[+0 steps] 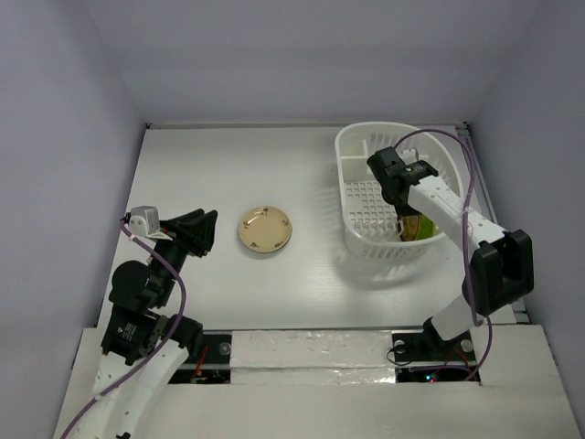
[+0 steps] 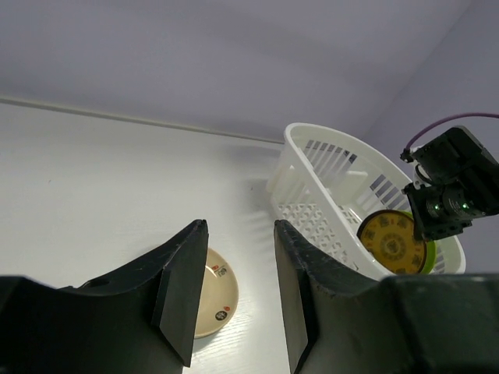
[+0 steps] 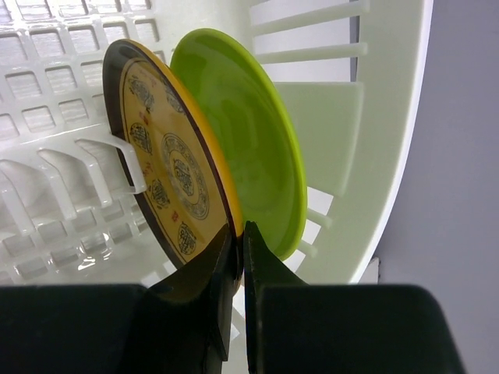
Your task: Unload the plates from the dish rack
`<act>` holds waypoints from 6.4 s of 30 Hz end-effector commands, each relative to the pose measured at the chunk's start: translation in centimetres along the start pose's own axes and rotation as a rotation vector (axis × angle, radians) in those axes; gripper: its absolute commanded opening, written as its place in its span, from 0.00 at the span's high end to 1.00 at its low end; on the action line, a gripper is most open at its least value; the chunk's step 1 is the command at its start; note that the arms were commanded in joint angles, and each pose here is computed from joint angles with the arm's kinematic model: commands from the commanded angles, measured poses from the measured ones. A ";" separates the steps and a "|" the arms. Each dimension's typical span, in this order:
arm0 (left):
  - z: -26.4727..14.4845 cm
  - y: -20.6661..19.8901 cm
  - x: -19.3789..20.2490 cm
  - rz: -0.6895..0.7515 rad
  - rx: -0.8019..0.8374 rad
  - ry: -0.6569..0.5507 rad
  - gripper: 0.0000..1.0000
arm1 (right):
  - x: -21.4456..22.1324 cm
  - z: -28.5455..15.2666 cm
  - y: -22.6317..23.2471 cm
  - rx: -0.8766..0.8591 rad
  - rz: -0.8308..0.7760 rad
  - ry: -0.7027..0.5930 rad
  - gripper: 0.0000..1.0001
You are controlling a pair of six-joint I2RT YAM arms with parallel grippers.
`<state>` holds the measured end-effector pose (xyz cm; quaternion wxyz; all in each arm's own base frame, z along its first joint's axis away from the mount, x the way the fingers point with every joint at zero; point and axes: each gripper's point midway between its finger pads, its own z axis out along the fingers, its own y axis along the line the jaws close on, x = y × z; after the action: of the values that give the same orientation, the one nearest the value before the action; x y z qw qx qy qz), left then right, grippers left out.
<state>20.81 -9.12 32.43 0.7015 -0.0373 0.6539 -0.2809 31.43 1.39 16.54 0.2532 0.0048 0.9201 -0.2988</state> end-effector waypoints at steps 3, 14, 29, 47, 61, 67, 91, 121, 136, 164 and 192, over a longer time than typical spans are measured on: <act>-0.5 -1.2 -2.3 -0.003 0.039 -0.060 0.63 | -2.0 -1.8 -0.4 0.039 -0.026 -0.050 1.00; -0.5 -1.2 -2.2 -0.006 0.035 -0.060 0.63 | -3.5 -4.3 -1.5 0.084 -0.016 -0.081 1.00; -0.1 -1.0 -1.8 -0.004 0.025 -0.043 0.63 | -9.9 -15.7 -4.1 -0.229 0.321 -0.444 1.00; 0.6 -0.3 -0.9 0.002 -0.007 -0.009 0.63 | -11.6 -25.3 27.9 -1.185 0.213 -0.461 1.00; 0.8 -0.5 -0.6 0.002 0.007 0.006 0.63 | -7.1 -19.2 33.6 -1.151 0.249 -0.291 1.00; 0.9 -0.6 -0.5 0.003 0.009 0.012 0.63 | -6.6 -18.0 32.9 -1.111 0.313 -0.287 1.00; 0.9 -0.7 -0.4 0.001 0.018 0.014 0.62 | -6.2 -14.7 30.6 -1.088 0.429 -0.213 0.99; 0.8 -1.2 -0.4 -0.001 0.042 0.017 0.62 | -5.0 -17.7 29.9 -1.090 0.232 -0.246 0.30; 0.5 -1.4 -0.9 0.001 0.054 0.001 0.62 | -9.5 -16.0 5.8 -0.553 0.521 -0.527 1.00; -0.8 -2.5 -2.0 0.001 0.111 -0.042 0.62 | -1.0 0.9 -2.0 0.023 0.112 0.015 0.74; -0.5 -2.3 -1.6 -0.001 0.099 -0.028 0.62 | -7.7 -5.3 -9.4 0.185 0.285 -0.214 1.00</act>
<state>20.18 -10.09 32.10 0.6900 -0.0131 0.6590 -0.2989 34.52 -1.30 22.79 0.3105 0.0744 0.8861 -0.3361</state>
